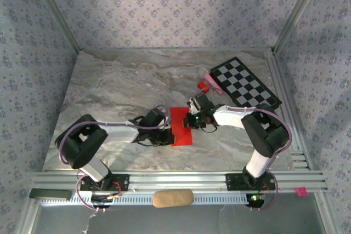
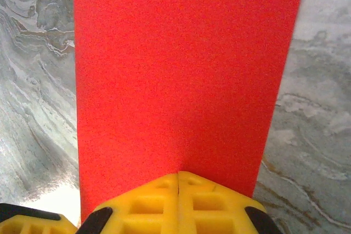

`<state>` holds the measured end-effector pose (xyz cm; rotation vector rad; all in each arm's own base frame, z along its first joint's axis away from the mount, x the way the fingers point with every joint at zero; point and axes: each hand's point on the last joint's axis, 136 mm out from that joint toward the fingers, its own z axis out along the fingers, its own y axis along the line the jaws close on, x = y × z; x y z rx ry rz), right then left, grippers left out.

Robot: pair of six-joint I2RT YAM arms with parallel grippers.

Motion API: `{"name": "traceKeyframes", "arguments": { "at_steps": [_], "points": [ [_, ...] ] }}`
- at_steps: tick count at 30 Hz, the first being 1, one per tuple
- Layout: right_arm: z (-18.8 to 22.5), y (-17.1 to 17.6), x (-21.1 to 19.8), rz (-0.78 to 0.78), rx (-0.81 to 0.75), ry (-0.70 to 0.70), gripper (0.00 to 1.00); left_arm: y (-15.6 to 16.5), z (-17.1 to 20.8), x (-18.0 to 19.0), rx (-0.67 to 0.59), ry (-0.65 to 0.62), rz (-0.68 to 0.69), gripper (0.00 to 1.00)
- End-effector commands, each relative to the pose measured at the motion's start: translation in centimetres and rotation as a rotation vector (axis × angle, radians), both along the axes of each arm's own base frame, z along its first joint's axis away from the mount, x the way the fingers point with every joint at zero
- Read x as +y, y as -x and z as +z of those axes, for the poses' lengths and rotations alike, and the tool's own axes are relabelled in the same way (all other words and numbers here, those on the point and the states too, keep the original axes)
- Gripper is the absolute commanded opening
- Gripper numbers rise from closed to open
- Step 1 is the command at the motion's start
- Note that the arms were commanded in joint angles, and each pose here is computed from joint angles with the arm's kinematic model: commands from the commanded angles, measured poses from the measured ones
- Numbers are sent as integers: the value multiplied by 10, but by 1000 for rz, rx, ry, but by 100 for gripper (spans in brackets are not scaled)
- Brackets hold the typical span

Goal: Fold a paper plane with a square sheet of paper (pick it up from the middle)
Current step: First fold the square sheet of paper in half at the center of the table.

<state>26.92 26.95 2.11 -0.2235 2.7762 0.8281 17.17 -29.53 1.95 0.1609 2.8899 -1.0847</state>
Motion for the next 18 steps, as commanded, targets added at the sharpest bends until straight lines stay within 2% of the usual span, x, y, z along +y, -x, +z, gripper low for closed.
{"name": "traceKeyframes", "arguments": {
  "at_steps": [1, 5, 8, 11, 18],
  "points": [
    [-3, 16, -12, -13, 70, 55, 5, -2, 17, 8, -40, -29, 12, 6],
    [42, -2, -14, -46, -32, 57, 20, -31, 55, 11, -100, -25, 76, 3],
    [70, -9, -30, -116, -109, 73, 36, -59, 71, 24, -120, -12, 144, 1],
    [86, -4, -42, -182, -128, 54, 38, -86, 82, 27, -123, 39, 183, 0],
    [69, 26, -65, -344, -116, 31, 39, -128, 79, -1, -93, 58, 152, 0]
  ]
}}
